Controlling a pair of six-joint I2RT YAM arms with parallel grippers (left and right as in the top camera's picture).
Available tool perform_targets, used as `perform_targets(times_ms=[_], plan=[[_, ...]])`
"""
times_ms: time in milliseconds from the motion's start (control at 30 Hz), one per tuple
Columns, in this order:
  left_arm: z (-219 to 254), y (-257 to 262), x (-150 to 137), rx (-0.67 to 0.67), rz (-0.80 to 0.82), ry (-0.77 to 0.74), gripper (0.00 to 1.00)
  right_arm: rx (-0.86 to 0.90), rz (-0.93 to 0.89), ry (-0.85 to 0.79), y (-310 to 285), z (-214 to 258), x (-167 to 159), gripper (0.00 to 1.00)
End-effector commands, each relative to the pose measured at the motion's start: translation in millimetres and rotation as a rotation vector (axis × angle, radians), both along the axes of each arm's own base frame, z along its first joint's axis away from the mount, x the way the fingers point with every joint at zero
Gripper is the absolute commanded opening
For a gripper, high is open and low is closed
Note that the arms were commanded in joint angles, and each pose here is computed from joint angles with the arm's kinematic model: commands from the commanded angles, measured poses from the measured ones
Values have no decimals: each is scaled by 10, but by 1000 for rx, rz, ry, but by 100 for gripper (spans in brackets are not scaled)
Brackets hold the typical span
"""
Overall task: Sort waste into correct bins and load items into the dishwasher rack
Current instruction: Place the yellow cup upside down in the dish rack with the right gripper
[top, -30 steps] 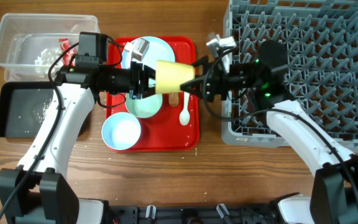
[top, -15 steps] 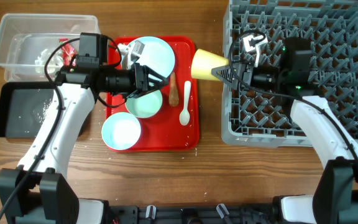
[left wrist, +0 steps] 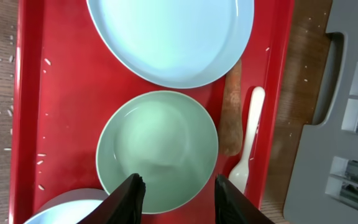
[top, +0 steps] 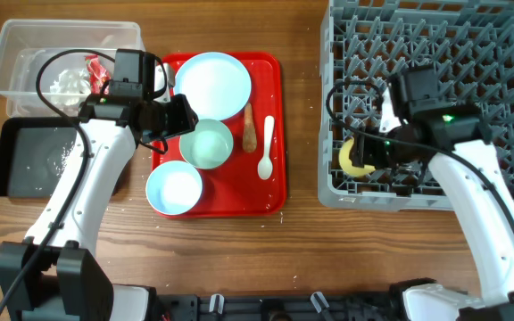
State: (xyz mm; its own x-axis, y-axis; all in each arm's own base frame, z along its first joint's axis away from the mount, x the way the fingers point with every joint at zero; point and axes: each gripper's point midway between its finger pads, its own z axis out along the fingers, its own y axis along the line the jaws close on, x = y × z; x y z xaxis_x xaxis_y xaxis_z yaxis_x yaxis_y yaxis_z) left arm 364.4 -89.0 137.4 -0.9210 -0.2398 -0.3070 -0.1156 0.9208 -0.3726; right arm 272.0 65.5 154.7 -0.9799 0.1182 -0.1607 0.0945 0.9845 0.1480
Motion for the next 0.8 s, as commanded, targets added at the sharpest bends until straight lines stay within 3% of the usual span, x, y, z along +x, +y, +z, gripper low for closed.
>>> perform_targets(times_ms=[0,100,167,233,267,400,533,767], plan=[[97,18,29,14,4,-31,37,-102,-27,83,-134,-217,21,31],[85,21,5,16,3,-19,38,-64,6,159,-33,-433,49,31],[86,21,6,16,4,-20,38,-12,47,188,75,-509,51,38],[86,21,6,16,4,-20,39,-10,41,187,81,-520,66,65],[86,21,6,16,4,-20,40,-4,39,176,91,-505,93,68],[86,22,7,16,4,-21,44,7,41,107,119,-258,241,70],[86,22,7,16,4,-20,46,18,44,38,147,15,393,79],[87,21,9,16,4,-21,47,34,74,-45,243,245,493,74]])
